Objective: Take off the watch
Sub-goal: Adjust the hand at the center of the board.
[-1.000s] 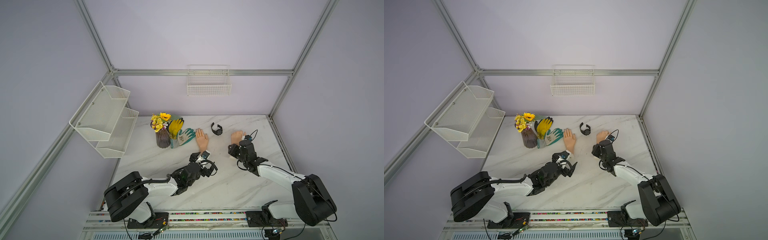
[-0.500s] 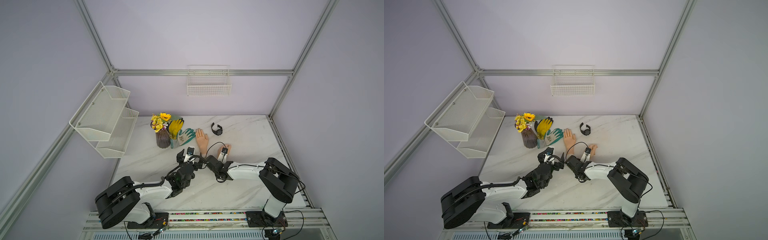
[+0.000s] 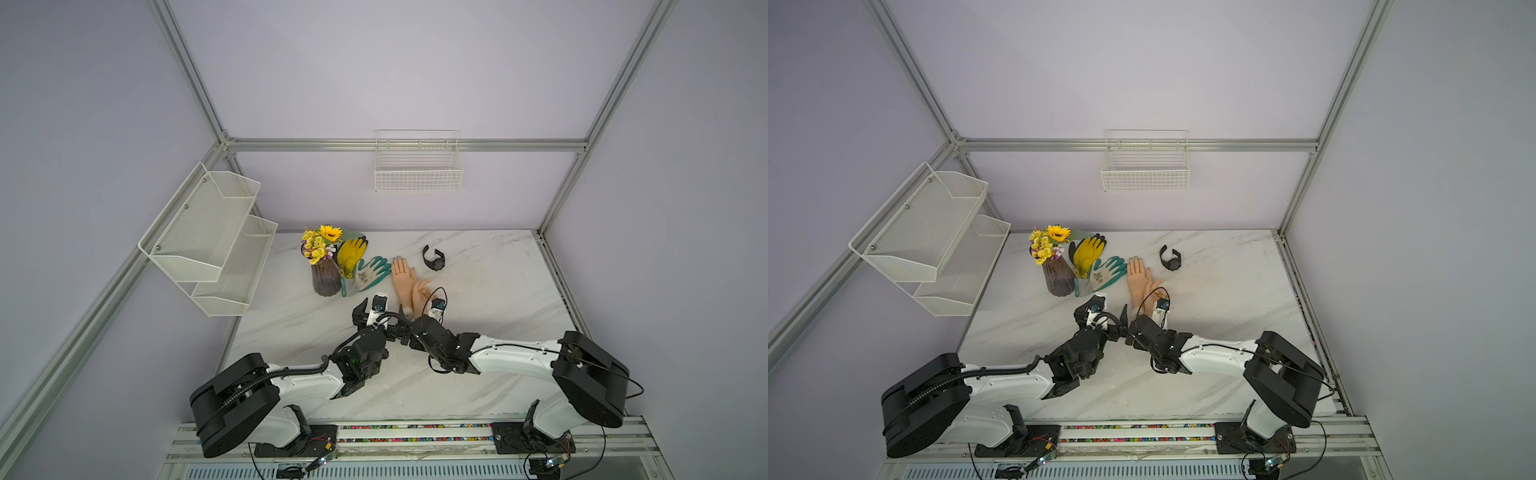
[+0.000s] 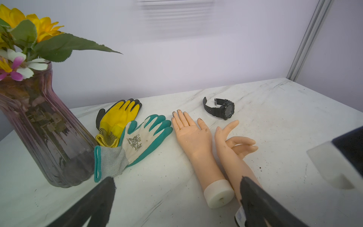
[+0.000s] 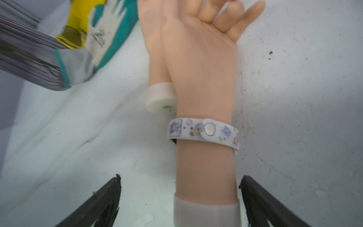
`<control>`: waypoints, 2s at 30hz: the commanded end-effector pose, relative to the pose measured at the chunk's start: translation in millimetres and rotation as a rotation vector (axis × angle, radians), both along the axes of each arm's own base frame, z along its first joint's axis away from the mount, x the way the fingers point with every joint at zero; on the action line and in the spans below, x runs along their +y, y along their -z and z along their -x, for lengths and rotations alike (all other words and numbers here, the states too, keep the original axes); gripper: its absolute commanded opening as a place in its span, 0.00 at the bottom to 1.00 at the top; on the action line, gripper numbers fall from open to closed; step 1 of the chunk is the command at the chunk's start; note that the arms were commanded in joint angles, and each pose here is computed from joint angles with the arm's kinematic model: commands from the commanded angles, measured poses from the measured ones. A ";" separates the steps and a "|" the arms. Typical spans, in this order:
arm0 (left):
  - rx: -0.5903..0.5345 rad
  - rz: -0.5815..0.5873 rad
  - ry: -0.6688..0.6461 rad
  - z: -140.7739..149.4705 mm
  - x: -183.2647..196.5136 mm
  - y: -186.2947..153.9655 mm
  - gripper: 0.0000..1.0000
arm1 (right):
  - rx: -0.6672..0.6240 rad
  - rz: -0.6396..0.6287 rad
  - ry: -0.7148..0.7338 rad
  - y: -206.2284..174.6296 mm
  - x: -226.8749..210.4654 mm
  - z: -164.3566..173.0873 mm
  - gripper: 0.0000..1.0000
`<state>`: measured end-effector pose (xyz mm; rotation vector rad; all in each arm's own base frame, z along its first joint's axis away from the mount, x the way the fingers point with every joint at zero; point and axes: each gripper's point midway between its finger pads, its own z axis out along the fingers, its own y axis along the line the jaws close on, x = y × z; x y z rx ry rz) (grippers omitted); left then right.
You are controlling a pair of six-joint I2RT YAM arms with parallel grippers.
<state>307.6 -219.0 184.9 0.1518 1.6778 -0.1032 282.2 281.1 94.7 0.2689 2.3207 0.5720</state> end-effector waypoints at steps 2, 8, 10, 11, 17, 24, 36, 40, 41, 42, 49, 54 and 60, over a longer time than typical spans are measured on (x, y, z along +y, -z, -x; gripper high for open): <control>0.022 0.061 0.106 -1.1 -26.1 -23.9 0.99 | -0.122 -0.195 -0.034 -54.8 -10.1 -17.1 0.97; 0.188 0.146 0.206 -19.5 -60.8 -33.7 0.97 | -0.260 -0.301 0.041 -95.2 -78.9 -54.0 0.97; 0.276 0.133 0.227 -32.6 -72.3 -23.1 0.97 | -0.286 -0.312 0.065 -101.7 -96.9 -63.3 0.97; 0.314 0.120 0.235 -40.0 -76.9 -19.1 0.96 | -0.291 -0.315 0.070 -102.6 -102.7 -66.1 0.97; 0.484 0.180 0.192 -79.1 -69.4 -12.9 0.95 | -0.204 -0.339 0.077 -74.7 -99.5 -59.4 0.93; 0.498 0.332 0.186 -105.7 -52.6 -24.9 0.94 | 0.025 -0.249 0.055 -13.8 -34.6 -17.9 0.88; 0.428 0.246 0.166 -102.8 -36.9 -28.6 0.95 | 0.120 -0.112 0.044 38.2 2.5 -17.8 0.80; 0.431 0.246 0.175 -103.3 -39.5 -27.9 0.95 | 0.125 -0.096 0.078 44.6 -8.2 -14.8 0.58; 0.434 0.248 0.180 -103.1 -40.4 -27.2 0.95 | 0.121 -0.096 0.076 42.9 -9.5 -14.0 0.52; 0.434 0.250 0.190 -102.8 -42.2 -27.8 0.95 | 0.115 -0.098 0.071 40.2 -10.5 -12.7 0.47; 0.420 0.265 0.246 -95.9 -47.5 -39.4 0.95 | 0.017 -0.106 0.160 -0.1 -48.1 -5.0 0.29; 0.337 0.302 0.286 -73.7 -41.8 -66.9 0.95 | -0.260 -0.066 0.042 -73.2 -63.4 -3.8 0.24; 0.180 0.316 0.293 -24.6 -15.6 -111.3 0.94 | -0.521 -0.095 -0.399 -122.7 -21.1 30.8 0.15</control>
